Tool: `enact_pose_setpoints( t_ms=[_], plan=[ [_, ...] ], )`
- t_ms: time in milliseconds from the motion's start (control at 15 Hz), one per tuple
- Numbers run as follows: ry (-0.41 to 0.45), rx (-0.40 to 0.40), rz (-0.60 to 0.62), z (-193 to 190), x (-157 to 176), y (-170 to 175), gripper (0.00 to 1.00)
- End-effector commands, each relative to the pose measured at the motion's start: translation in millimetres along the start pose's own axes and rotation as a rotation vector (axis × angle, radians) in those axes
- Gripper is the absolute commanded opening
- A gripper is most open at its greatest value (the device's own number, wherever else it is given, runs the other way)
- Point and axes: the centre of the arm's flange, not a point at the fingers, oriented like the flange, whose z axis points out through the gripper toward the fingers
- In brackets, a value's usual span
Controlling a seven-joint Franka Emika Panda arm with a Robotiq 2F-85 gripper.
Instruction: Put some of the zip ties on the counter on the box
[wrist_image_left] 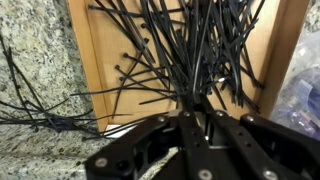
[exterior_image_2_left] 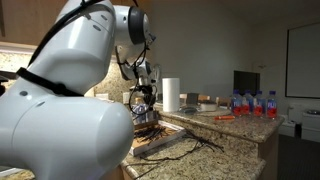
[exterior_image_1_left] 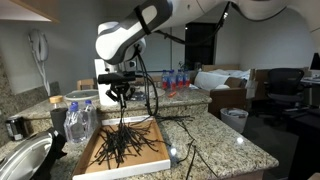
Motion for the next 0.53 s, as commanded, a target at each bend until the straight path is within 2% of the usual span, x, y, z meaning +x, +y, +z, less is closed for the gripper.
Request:
enact_pose_setpoints(
  t_ms=[0, 133, 267, 467],
  plan=[
    [0.038, -0.098, 0.109, 6, 27, -22, 0.41],
    [0.038, -0.137, 0.181, 6, 33, -6, 0.54],
    [-0.004, -0.156, 0.213, 4, 29, 15, 0.67],
    [-0.139, -0.124, 0.186, -5, 9, 46, 0.87]
  ],
)
